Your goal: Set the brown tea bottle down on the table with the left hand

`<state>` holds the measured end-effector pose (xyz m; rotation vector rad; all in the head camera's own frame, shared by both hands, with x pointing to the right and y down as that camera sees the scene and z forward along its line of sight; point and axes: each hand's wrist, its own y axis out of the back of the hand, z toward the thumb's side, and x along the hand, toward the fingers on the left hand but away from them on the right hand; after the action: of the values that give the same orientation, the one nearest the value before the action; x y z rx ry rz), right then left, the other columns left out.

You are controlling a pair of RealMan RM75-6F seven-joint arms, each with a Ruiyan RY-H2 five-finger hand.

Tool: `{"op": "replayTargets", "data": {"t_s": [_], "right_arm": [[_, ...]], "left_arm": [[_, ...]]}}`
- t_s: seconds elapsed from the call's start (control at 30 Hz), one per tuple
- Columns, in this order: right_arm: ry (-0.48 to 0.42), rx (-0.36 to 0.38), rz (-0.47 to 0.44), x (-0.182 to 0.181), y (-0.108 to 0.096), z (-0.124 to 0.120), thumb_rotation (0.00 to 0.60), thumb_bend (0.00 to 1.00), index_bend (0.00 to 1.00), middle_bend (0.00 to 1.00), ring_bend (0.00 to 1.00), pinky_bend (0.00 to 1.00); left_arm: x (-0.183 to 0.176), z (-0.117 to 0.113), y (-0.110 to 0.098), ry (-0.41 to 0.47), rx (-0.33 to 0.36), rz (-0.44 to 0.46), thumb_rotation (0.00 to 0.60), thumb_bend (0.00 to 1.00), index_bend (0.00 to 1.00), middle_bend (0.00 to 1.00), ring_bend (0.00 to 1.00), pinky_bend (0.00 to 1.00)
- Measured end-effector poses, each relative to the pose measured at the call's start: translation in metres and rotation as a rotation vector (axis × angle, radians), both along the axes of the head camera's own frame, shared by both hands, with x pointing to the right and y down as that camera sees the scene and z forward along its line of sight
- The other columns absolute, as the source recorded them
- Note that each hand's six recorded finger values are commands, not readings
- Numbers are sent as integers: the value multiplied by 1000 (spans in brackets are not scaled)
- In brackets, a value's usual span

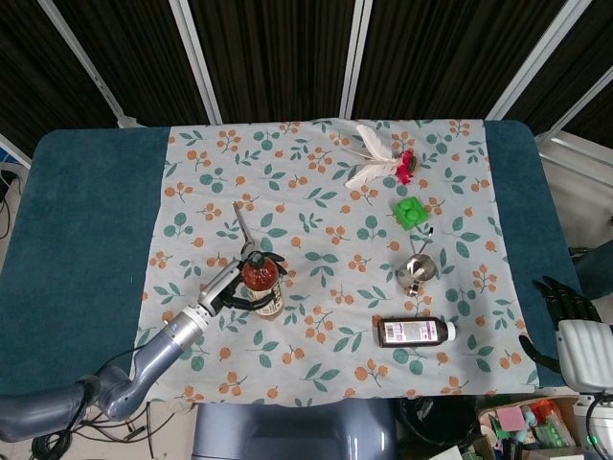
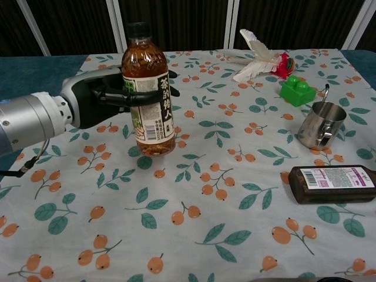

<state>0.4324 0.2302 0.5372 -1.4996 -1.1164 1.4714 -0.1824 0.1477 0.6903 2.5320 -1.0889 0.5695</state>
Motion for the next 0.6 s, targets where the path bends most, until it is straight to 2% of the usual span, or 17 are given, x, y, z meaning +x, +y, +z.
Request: {"op": "replayTargets", "data": {"t_s": [0.3, 0.6], "right_arm": [[-2, 0, 1, 0, 0, 0, 600, 157, 151, 92, 130, 186], [0, -5, 6, 2, -1, 1, 600, 158, 151, 92, 130, 186]], "left_arm": [[0, 21, 0, -52, 73, 13, 600, 537, 247, 298, 256, 331], [4, 39, 9, -114, 110, 65, 600, 536, 246, 295, 256, 330]]}}
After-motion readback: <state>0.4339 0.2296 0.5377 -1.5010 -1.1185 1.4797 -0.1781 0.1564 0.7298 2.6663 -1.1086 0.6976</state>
